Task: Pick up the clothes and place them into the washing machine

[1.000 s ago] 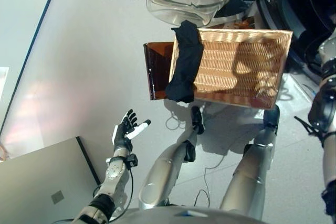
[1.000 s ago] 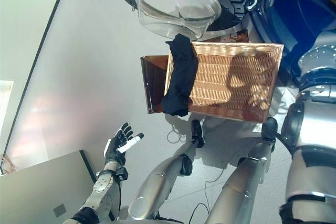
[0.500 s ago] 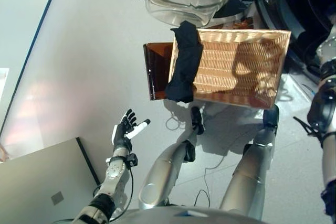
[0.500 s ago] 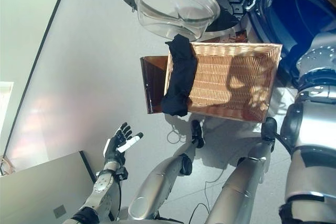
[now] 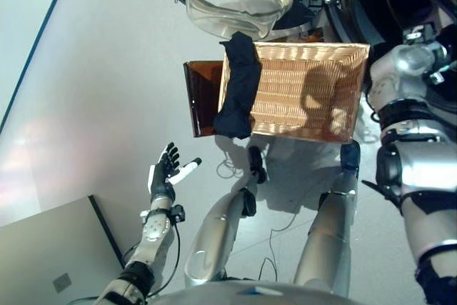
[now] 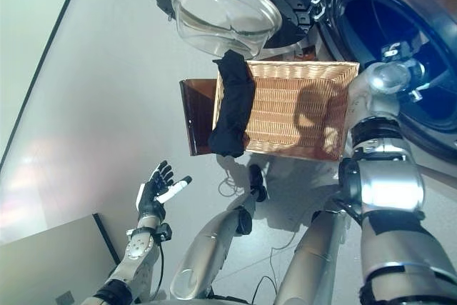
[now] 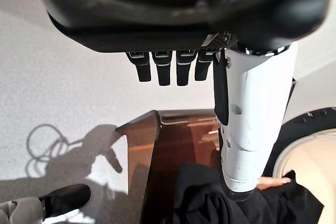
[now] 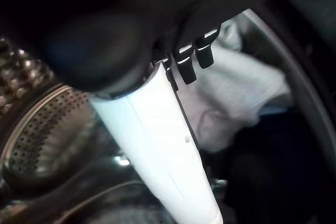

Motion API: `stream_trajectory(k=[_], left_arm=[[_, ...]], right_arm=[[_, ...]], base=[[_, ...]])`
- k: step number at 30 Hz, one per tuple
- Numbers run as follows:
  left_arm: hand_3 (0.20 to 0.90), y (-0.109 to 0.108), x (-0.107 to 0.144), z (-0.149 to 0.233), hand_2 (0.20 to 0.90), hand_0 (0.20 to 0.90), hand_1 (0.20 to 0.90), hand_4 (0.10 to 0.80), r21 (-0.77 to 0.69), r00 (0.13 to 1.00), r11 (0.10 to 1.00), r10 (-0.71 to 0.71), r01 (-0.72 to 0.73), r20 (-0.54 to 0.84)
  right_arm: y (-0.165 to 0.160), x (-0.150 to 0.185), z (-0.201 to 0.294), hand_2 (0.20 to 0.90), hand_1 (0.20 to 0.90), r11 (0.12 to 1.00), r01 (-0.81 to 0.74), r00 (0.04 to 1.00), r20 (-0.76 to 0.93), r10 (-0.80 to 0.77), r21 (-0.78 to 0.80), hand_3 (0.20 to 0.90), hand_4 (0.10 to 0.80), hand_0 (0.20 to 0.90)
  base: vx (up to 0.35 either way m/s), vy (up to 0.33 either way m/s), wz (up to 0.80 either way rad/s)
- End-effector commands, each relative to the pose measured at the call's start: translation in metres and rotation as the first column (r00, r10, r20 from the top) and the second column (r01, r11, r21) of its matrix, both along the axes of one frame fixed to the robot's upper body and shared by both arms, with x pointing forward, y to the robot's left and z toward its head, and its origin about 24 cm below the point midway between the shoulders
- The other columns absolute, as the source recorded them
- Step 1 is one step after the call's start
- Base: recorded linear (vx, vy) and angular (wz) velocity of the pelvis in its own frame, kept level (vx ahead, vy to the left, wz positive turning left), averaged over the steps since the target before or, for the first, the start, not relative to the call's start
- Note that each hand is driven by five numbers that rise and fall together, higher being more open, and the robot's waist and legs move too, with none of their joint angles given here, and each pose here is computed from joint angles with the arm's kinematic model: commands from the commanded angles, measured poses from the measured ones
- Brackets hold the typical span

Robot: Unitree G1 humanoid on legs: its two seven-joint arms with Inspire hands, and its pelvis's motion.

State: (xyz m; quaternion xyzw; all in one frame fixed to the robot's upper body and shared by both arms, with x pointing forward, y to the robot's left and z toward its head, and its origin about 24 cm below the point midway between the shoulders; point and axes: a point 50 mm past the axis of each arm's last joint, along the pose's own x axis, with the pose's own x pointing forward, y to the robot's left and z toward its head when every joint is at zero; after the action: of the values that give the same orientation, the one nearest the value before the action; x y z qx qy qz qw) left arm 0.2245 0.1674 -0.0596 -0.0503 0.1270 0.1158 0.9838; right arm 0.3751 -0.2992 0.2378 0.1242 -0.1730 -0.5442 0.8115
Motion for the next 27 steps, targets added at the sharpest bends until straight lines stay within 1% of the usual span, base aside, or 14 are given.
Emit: stream_trajectory(k=[1,6,10,16,17,19,20,21,22,23,24,25,26,27], left_arm=[[0.900,0.051,-0.007,0.015,0.900,0.900,0.900,0.800,0.099,0.983,0.981,0.157,-0.166,0.094],[0.900,0.053,-0.008,0.013,0.900,0.900,0.900,0.800,0.114,0.978,0.974,0.188,-0.197,0.089],[0.900,0.048,-0.007,0.011,0.900,0.900,0.900,0.800,0.110,0.977,0.973,0.195,-0.203,0.083],[0.900,0.047,-0.007,0.010,0.900,0.900,0.900,0.800,0.116,0.976,0.970,0.205,-0.214,0.078],[0.900,0.048,-0.006,0.010,0.900,0.900,0.900,0.800,0.117,0.973,0.967,0.219,-0.227,0.076],[0.900,0.047,-0.006,0.010,0.900,0.900,0.900,0.800,0.118,0.972,0.966,0.222,-0.230,0.076],[0.900,0.047,-0.006,0.009,0.900,0.900,0.900,0.800,0.118,0.970,0.964,0.231,-0.239,0.075],[0.900,0.047,-0.006,0.009,0.900,0.900,0.900,0.800,0.118,0.970,0.964,0.231,-0.239,0.075],[0.900,0.047,-0.006,0.010,0.900,0.900,0.900,0.800,0.122,0.968,0.961,0.238,-0.247,0.080],[0.900,0.047,-0.006,0.010,0.900,0.900,0.900,0.800,0.123,0.968,0.961,0.239,-0.248,0.082],[0.900,0.047,-0.006,0.010,0.900,0.900,0.900,0.800,0.123,0.968,0.961,0.239,-0.248,0.081],[0.900,0.047,-0.006,0.010,0.900,0.900,0.900,0.800,0.128,0.967,0.959,0.243,-0.251,0.081],[0.900,0.047,-0.006,0.010,0.900,0.900,0.900,0.800,0.128,0.967,0.959,0.243,-0.252,0.081],[0.900,0.047,-0.007,0.009,0.900,0.900,0.900,0.800,0.131,0.967,0.959,0.243,-0.252,0.077]], right_arm=[[0.016,-0.002,0.020,0.900,0.900,0.980,-0.003,0.998,0.061,0.016,-0.200,0.900,0.800,0.900],[0.040,0.001,-0.012,0.900,0.900,0.972,-0.068,0.998,-0.003,0.069,-0.224,0.900,0.800,0.900],[0.058,0.003,-0.042,0.900,0.900,0.965,-0.122,0.991,-0.088,0.105,-0.232,0.900,0.800,0.900],[0.079,0.004,-0.063,0.900,0.900,0.950,-0.194,0.976,-0.141,0.163,-0.245,0.900,0.800,0.900],[0.089,0.003,-0.068,0.900,0.900,0.935,-0.224,0.970,-0.157,0.186,-0.275,0.900,0.800,0.900],[0.093,0.001,-0.071,0.900,0.900,0.927,-0.236,0.968,-0.158,0.196,-0.291,0.900,0.800,0.900],[0.104,-0.002,-0.077,0.900,0.900,0.903,-0.269,0.959,-0.174,0.222,-0.333,0.900,0.800,0.900],[0.104,-0.002,-0.077,0.900,0.900,0.903,-0.269,0.959,-0.174,0.222,-0.334,0.900,0.800,0.900],[0.120,-0.008,-0.080,0.900,0.900,0.860,-0.335,0.942,-0.166,0.292,-0.386,0.900,0.800,0.900],[0.126,-0.011,-0.080,0.900,0.900,0.836,-0.364,0.931,-0.162,0.327,-0.411,0.900,0.800,0.900],[0.126,-0.011,-0.080,0.900,0.900,0.836,-0.364,0.931,-0.162,0.327,-0.411,0.900,0.800,0.900],[0.134,-0.014,-0.083,0.900,0.900,0.804,-0.404,0.915,-0.169,0.368,-0.437,0.900,0.800,0.900],[0.134,-0.014,-0.083,0.900,0.900,0.804,-0.404,0.915,-0.169,0.368,-0.437,0.900,0.800,0.900],[0.140,-0.017,-0.089,0.900,0.900,0.755,-0.446,0.894,-0.213,0.393,-0.480,0.900,0.800,0.900]], base=[[0.000,0.000,0.00],[0.000,0.000,0.00],[0.012,-0.002,-0.03],[0.000,0.000,0.00],[0.000,0.000,0.00],[0.000,0.000,0.00],[0.009,-0.002,0.05],[0.013,-0.009,0.08],[0.005,-0.015,0.05],[0.005,-0.015,0.03],[0.000,0.000,0.00],[0.000,0.000,0.00],[0.000,0.000,0.00],[0.000,0.000,0.00]])
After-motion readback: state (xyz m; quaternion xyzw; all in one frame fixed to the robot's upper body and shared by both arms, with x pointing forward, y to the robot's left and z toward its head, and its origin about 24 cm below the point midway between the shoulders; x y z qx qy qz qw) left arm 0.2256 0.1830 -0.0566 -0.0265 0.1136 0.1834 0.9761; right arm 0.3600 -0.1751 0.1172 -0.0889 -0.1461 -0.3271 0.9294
